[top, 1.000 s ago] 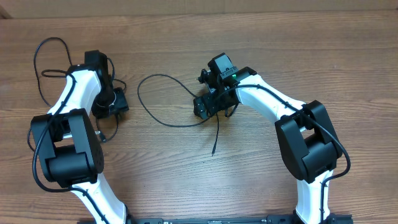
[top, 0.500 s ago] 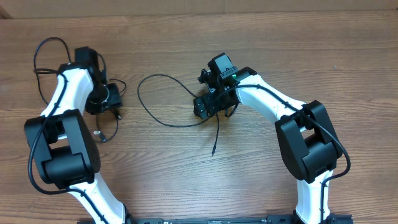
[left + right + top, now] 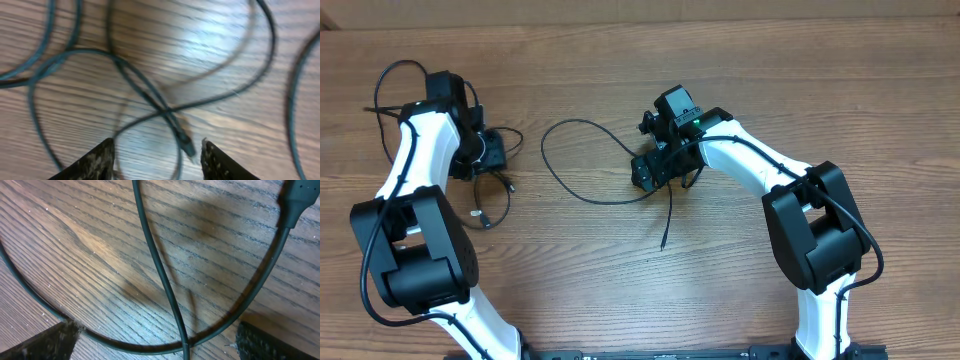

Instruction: Untangle cables

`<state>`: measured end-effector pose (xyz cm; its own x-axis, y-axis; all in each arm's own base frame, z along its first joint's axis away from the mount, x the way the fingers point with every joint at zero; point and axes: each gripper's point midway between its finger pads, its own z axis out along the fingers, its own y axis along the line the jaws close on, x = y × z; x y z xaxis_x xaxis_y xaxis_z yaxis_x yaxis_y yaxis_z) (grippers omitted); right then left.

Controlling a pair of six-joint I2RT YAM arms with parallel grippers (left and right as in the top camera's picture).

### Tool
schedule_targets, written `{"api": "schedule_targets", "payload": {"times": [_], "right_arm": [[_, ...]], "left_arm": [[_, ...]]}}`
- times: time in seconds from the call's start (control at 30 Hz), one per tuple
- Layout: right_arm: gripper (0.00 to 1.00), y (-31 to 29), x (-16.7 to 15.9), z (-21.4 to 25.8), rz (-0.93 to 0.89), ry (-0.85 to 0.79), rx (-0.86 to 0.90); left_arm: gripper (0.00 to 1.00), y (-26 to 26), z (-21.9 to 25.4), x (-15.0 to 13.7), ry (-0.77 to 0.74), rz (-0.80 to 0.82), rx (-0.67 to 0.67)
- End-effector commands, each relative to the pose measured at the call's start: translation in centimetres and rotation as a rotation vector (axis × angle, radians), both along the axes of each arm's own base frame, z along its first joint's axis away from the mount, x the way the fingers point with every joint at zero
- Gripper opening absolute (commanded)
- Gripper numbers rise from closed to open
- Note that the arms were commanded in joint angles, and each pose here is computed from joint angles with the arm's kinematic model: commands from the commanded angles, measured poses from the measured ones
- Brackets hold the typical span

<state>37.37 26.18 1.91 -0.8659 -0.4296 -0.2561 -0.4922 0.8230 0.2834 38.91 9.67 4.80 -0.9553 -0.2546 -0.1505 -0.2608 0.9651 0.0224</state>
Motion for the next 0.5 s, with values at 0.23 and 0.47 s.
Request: {"api": "schedule_targets", "payload": {"times": [0.23,0.47], "right_arm": [[1.0,0.0,-0.3,-0.5,0.002,0.013,0.002],[1.0,0.0,-0.3,-0.4,0.003,0.012,0.002]], "left_arm": [[0.69,1.0,-2.2,0.5,-0.088,0.062,0.027],[0.43,-0.5,-2.9,0.5,-0.101,0.044,-0.047]]}}
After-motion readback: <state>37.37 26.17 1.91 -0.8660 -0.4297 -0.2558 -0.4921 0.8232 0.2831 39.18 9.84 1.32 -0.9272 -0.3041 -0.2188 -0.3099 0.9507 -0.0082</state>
